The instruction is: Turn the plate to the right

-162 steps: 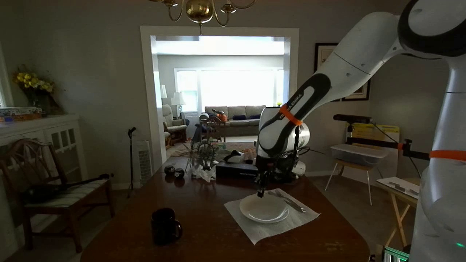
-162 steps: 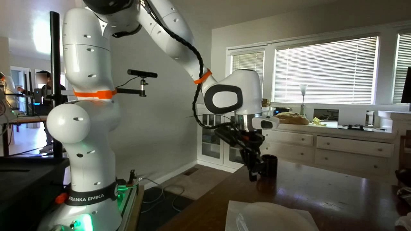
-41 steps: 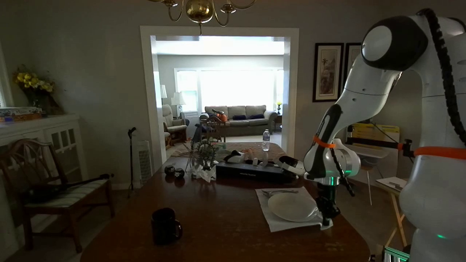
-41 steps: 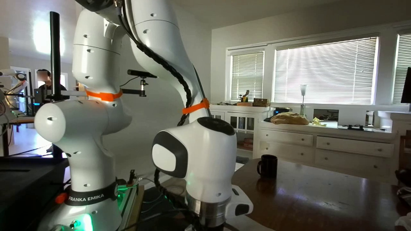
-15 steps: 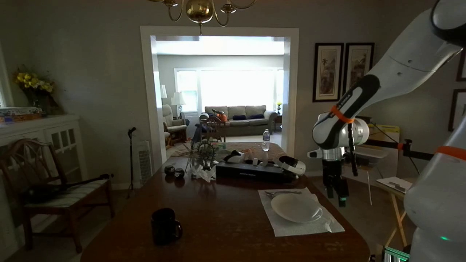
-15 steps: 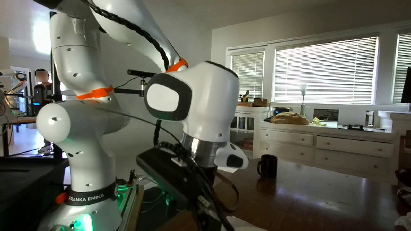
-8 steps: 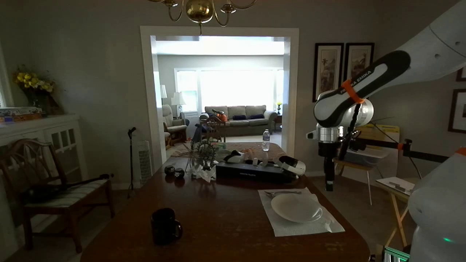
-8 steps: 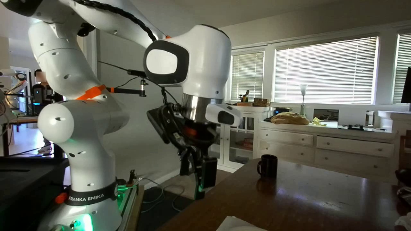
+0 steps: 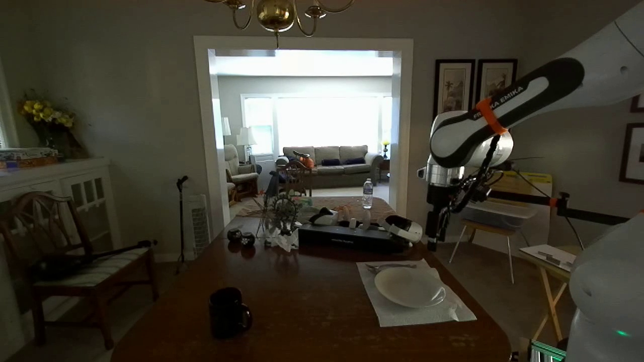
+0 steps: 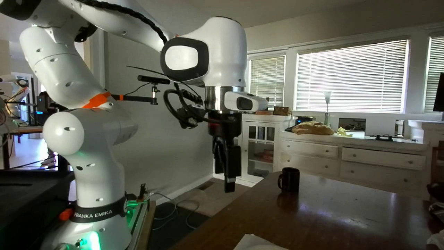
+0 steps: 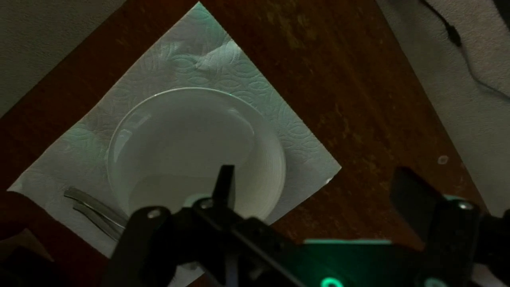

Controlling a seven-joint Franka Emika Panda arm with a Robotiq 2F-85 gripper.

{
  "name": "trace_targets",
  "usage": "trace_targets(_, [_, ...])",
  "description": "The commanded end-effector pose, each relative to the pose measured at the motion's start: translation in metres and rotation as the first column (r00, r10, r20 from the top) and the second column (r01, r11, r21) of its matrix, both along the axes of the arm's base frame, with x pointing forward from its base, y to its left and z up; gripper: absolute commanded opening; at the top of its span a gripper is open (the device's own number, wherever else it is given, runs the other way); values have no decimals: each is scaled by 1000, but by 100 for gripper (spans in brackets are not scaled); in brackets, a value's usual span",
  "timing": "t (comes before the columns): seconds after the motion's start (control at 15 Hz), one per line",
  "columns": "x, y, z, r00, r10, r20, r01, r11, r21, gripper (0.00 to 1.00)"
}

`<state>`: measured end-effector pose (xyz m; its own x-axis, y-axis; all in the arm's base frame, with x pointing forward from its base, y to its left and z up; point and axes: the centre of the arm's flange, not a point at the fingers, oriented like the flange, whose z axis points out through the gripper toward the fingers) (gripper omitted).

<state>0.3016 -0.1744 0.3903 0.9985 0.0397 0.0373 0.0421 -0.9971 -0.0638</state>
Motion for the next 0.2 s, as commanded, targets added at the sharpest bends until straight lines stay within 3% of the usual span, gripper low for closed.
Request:
trace_targets(0.0, [0,0,0,1000,-3,0,3,1000,0,100])
trace_targets(0.13, [0,0,0,1000,-5,0,5,1000,0,100])
